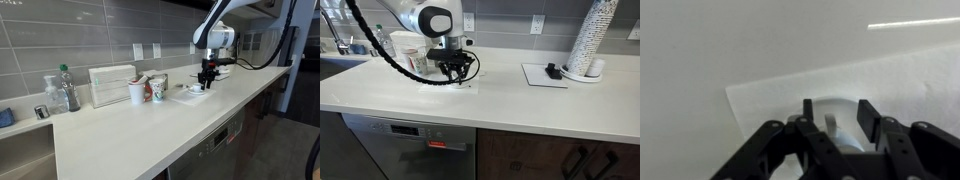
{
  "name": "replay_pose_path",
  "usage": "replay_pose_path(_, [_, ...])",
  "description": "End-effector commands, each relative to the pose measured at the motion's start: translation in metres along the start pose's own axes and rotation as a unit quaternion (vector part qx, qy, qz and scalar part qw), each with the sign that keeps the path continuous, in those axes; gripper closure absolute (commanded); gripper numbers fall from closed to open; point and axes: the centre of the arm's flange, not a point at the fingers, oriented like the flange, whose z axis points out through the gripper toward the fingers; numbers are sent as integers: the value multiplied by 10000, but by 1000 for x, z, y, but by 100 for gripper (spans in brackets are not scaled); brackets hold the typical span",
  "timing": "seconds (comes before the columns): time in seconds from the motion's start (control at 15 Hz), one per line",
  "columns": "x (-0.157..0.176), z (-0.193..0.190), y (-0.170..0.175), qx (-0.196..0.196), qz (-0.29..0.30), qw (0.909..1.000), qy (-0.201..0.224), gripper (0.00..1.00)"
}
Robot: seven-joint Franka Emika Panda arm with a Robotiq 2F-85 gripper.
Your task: Remove the mug cup from the white saucer plate and move it slightly to the right on the counter top
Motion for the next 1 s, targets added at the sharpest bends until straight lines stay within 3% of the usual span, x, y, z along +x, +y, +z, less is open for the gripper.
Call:
replay_pose_path(0.0, [6, 7, 7, 114, 67, 9998, 174, 53])
replay_pose_path(0.2, [7, 8, 8, 122, 105, 9995, 261, 65])
replay_pose_path(0.53, [10, 11, 7, 159, 145, 9992, 338, 63])
replay_pose_path(0.67, [10, 13, 7, 163, 156, 9992, 331, 74])
replay_pose_path(0.73, [10, 13, 7, 163, 160, 9992, 336, 90])
replay_pose_path(0.93, [7, 9, 7, 167, 201, 9991, 336, 100])
